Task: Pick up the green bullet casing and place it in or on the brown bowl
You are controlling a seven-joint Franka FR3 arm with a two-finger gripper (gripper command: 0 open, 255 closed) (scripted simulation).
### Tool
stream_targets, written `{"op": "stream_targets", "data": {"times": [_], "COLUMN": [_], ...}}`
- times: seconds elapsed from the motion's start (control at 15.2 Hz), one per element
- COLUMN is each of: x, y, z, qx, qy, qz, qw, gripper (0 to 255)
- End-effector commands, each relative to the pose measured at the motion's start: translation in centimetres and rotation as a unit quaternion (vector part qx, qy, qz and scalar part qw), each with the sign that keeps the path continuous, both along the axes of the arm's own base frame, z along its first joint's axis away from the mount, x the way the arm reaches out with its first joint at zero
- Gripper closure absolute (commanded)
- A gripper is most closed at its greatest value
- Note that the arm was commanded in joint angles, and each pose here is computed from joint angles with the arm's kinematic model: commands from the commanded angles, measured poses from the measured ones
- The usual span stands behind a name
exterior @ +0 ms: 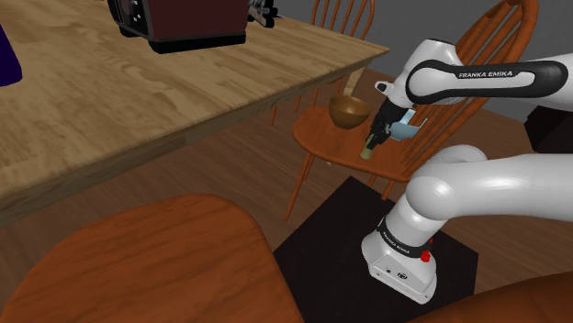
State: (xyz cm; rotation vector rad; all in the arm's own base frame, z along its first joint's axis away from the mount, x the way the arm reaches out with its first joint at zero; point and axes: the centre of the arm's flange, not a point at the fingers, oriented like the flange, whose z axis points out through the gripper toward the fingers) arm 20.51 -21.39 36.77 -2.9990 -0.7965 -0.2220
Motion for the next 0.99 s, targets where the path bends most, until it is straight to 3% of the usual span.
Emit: {"op": "stream_targets", "data": {"times": [0.0, 0.33, 0.92], "x": [0.0, 0.0, 0.0], "y": [0.0, 0.0, 0.0], "z": [0.0, 0.0, 4.7], "qx": [0.000, 0.000, 0.000], "qy": [0.000, 0.000, 0.000], "qz": [0.000, 0.000, 0.000], "qw": [1.0000, 1.0000, 1.0000], "gripper": [255, 255, 255]}}
